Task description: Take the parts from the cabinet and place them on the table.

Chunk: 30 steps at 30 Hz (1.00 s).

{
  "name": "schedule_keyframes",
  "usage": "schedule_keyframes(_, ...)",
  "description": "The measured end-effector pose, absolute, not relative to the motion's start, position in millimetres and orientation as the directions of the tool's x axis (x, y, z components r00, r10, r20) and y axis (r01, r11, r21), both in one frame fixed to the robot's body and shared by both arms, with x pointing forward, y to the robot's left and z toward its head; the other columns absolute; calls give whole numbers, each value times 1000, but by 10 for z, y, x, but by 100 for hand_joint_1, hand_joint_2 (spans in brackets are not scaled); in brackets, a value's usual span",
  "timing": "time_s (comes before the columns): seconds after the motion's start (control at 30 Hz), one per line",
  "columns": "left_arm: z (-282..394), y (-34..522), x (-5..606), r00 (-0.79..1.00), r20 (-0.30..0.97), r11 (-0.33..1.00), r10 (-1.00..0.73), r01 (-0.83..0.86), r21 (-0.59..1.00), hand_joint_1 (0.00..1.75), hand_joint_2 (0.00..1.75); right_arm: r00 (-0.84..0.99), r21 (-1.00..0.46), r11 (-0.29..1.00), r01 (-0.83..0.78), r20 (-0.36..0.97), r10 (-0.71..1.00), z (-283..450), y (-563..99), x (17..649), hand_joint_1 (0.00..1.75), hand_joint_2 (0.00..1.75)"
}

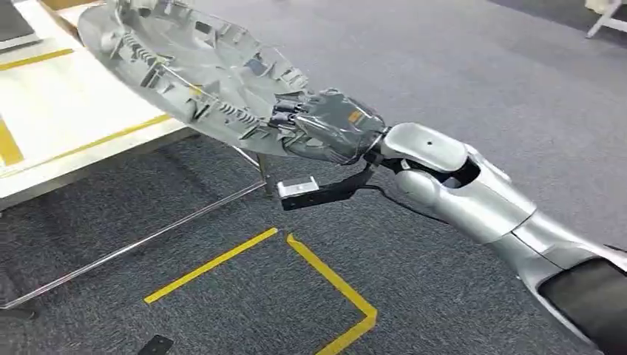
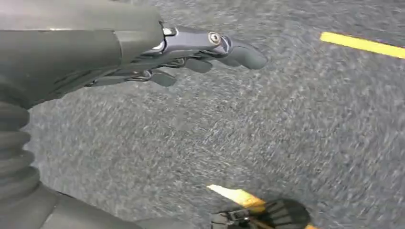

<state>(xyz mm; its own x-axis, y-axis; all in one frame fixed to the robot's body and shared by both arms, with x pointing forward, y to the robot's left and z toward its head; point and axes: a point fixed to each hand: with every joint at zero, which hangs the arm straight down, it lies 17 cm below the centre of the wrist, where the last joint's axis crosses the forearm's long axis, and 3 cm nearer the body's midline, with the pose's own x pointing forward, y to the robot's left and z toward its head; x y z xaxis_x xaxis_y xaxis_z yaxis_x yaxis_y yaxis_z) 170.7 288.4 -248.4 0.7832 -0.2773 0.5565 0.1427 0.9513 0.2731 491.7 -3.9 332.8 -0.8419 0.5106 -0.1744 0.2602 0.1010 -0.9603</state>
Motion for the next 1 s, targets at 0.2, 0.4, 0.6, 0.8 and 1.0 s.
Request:
schedule_keyframes(0.2, -2485, 2837, 1704, 783, 558, 953, -274, 145, 265, 0, 175, -842, -961, 98, 260, -176, 509, 3325, -41, 4918, 175, 175)
schedule_keyframes(0.4, -2500, 2845, 1652, 787, 551, 952, -277, 150, 266, 0, 175, -843, -961, 97, 260, -177, 508, 3329, -27, 4912, 175, 175)
schedule_keyframes(0.6, -2496, 2842, 1667, 784, 553, 952, -282, 156, 265, 0, 175, -845, -962, 91, 257, -178, 504, 3299, -15, 4902, 175, 175)
schedule_keyframes(0.8, -2492, 2840, 1683, 782, 555, 952, -282, 156, 264, 0, 175, -846, -962, 90, 258, -180, 502, 3304, -10, 4900, 175, 175)
schedule_keyframes(1.0, -2485, 2831, 1706, 780, 559, 952, -283, 156, 263, 0, 175, -844, -963, 84, 256, -180, 504, 3275, -36, 4912, 175, 175)
